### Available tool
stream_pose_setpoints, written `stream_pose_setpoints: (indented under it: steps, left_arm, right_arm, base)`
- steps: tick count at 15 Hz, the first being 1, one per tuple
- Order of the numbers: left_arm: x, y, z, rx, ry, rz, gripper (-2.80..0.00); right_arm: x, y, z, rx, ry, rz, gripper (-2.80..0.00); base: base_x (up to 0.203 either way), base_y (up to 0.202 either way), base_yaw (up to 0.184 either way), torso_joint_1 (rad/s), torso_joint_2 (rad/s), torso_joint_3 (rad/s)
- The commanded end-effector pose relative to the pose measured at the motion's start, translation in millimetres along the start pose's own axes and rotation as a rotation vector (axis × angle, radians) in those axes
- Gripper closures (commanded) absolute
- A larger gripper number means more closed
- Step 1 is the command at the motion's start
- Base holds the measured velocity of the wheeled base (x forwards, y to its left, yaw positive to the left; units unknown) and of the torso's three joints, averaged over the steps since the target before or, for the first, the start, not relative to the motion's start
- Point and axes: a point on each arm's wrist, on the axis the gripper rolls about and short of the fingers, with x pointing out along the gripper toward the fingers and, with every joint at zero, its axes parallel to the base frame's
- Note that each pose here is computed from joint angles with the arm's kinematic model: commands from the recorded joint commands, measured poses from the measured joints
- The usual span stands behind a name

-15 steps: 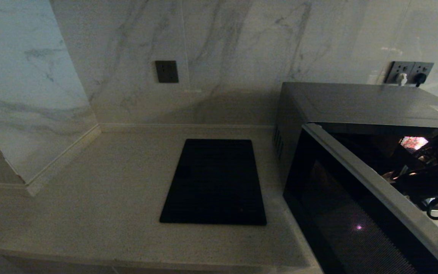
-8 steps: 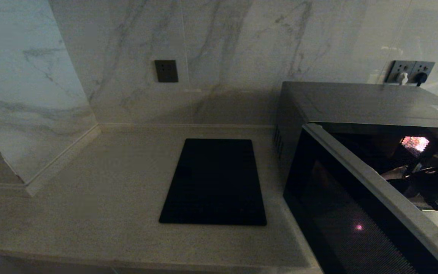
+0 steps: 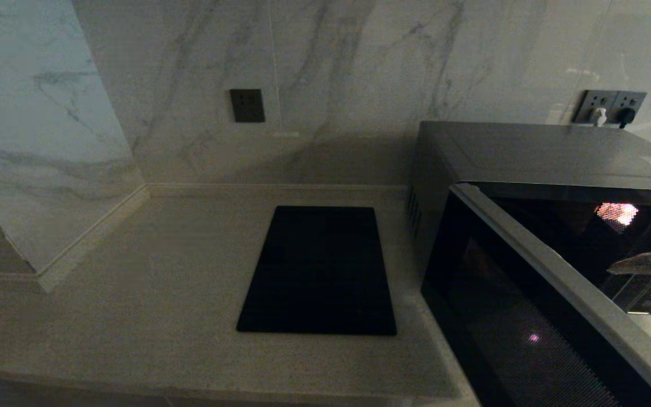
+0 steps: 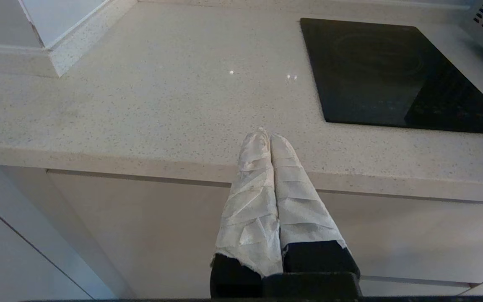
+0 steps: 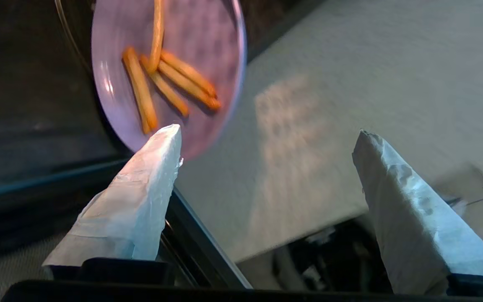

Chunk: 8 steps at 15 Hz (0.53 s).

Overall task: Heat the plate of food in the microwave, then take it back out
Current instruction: Close the microwave oven

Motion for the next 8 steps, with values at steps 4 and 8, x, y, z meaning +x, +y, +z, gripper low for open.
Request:
stream_pose_setpoints:
  steps: [4, 8]
  left_arm:
    - [0, 0.0, 0, -0.001, 0.000, 0.001, 0.00]
    - [0, 0.0, 0, -0.001, 0.001, 0.001, 0.00]
  right_arm:
    - [-86, -2, -47, -0.127, -0.259, -0.053, -2.80]
    - [-117, -6, -60, -0.188, -0.479, -0.275, 0.00]
  base:
    - [0.000, 0.000, 0.000, 0.000, 0.00, 0.000]
    - [0.000, 0.000, 0.000, 0.000, 0.00, 0.000]
